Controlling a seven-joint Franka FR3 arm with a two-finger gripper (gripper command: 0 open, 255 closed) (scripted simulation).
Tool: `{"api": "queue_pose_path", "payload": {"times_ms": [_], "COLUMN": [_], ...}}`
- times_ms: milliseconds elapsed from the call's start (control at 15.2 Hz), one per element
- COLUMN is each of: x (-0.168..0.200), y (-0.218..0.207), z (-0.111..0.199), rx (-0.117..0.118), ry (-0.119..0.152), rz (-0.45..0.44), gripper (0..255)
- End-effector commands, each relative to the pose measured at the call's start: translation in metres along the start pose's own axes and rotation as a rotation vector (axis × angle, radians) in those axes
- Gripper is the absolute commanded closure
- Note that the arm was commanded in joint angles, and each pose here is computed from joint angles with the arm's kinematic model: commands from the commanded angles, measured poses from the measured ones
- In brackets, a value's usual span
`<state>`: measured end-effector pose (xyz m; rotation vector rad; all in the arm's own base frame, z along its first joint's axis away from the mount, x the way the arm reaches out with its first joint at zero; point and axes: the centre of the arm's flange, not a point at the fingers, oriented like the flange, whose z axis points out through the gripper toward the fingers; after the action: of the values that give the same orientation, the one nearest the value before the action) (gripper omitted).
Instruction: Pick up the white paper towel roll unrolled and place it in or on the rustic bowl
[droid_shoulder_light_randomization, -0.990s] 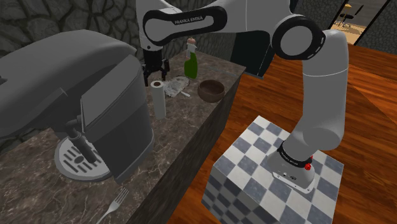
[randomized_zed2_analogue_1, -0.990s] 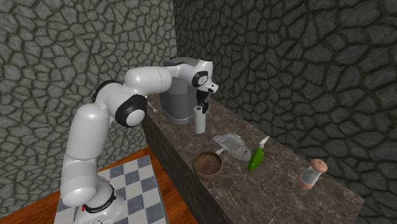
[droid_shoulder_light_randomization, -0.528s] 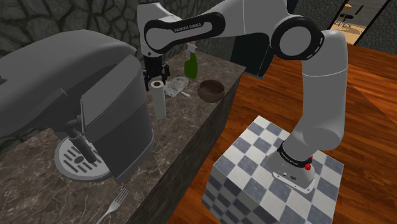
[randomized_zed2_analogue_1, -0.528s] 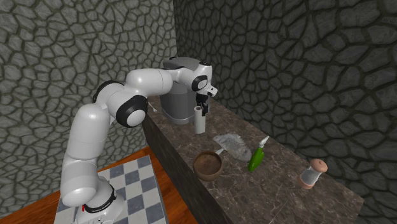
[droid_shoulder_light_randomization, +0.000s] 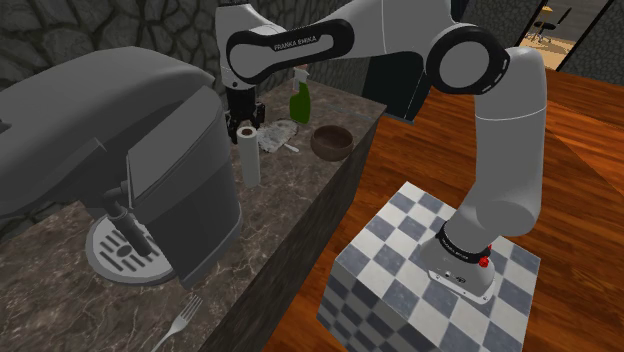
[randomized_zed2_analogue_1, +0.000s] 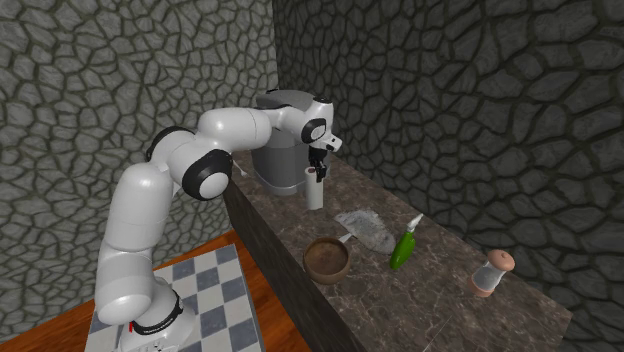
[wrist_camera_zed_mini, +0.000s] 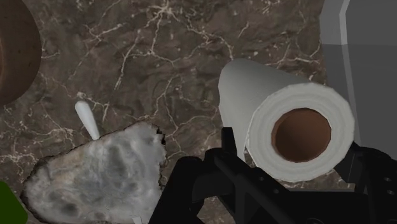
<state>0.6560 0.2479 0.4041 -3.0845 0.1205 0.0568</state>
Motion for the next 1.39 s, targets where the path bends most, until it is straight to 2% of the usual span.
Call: {"api": "queue_pose_path", "payload": {"times_ms": [0, 330, 1320], "x": [0.0, 0.0, -0.003], "y": [-0.001, 0.0, -0.005], "z": [0.0, 0.0, -0.079], "rx": [0.0, 0.0, 0.0], "ry": [-0.001, -0.001, -0.001], "rz": [-0.001, -0.001, -0.001], "gripper": [255, 255, 255]}}
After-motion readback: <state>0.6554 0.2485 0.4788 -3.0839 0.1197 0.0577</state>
